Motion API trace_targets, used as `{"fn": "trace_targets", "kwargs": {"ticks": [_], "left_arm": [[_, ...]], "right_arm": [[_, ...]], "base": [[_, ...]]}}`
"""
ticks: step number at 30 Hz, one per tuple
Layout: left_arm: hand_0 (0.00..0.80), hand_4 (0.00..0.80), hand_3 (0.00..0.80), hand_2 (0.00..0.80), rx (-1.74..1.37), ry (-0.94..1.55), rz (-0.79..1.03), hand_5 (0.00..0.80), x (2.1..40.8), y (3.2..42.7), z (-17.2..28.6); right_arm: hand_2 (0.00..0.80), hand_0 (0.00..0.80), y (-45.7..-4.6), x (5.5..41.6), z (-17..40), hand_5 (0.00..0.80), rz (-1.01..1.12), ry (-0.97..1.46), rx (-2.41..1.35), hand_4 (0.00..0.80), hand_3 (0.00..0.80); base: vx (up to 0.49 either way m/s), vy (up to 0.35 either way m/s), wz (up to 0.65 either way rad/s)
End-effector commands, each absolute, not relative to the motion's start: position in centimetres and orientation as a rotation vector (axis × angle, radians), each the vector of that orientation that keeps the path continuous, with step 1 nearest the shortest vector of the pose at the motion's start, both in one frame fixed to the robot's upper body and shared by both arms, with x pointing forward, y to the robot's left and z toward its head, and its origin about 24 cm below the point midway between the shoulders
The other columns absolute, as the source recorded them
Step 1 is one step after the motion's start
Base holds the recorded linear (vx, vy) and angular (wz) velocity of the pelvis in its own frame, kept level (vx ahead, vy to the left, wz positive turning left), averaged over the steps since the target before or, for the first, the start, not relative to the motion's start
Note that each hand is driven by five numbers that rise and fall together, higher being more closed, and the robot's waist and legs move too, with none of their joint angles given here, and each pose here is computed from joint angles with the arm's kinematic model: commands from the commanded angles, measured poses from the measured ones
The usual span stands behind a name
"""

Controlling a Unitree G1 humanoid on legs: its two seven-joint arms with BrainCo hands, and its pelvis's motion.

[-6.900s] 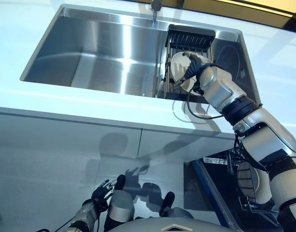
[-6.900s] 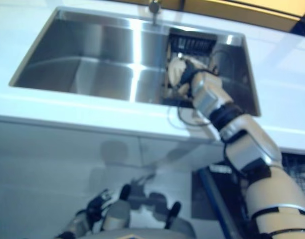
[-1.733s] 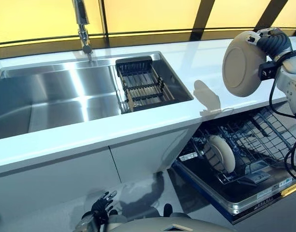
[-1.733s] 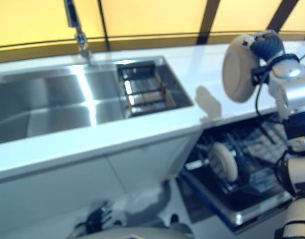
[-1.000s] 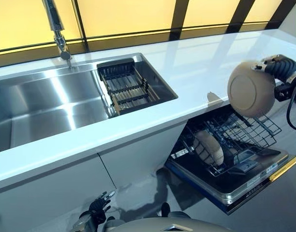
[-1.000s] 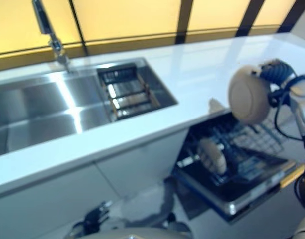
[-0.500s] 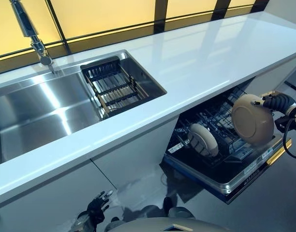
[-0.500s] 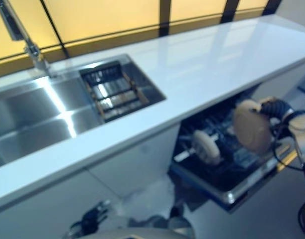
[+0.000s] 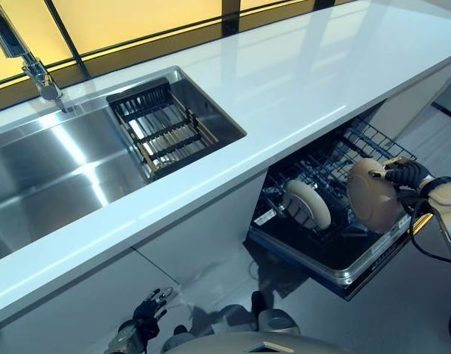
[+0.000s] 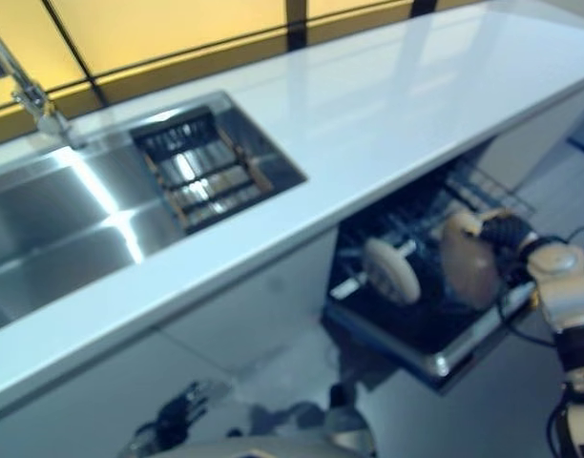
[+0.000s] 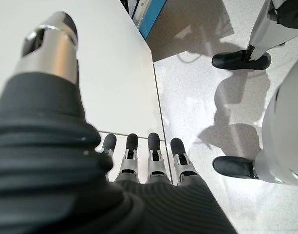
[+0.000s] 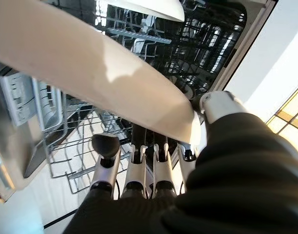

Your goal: Take plates into dishwasher

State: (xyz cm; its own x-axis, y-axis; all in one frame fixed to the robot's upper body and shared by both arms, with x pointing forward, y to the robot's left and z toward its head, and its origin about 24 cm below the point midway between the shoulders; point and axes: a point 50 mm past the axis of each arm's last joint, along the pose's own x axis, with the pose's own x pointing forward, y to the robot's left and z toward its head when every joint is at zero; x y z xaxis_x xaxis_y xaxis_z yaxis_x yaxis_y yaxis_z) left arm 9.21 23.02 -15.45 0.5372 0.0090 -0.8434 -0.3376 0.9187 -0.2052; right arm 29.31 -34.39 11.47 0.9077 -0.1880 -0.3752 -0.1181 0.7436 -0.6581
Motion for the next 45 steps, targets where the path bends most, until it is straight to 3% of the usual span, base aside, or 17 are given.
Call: {"fn": "trace_targets", "kwargs": {"ticks": [1, 28, 45], "left_arm": [[0.0, 0.0, 0.0, 0.0, -0.303, 0.919, 0.173, 0.0, 11.4, 24.4, -14.5], [0.0, 0.0, 0.0, 0.0, -0.319, 0.889, 0.13, 0.0, 12.6, 23.6, -14.2], [0.0, 0.0, 0.0, 0.0, -0.318, 0.871, 0.125, 0.0, 13.5, 23.6, -13.8]], "right_arm": [[0.8, 0.8, -33.4, 31.1, 12.7, 0.8, -0.076, 0.325, -0.761, 0.8, 0.8], [0.8, 0.8, -31.7, 34.1, 15.1, 0.8, -0.091, 0.244, -0.887, 0.8, 0.8], [0.8, 0.8, -31.3, 33.8, 12.2, 0.8, 0.033, 0.348, -1.045, 0.8, 0.8]], "base": [[0.0, 0.0, 0.0], [-0.01, -0.012, 0.05], [-0.01, -0.004, 0.01]]}}
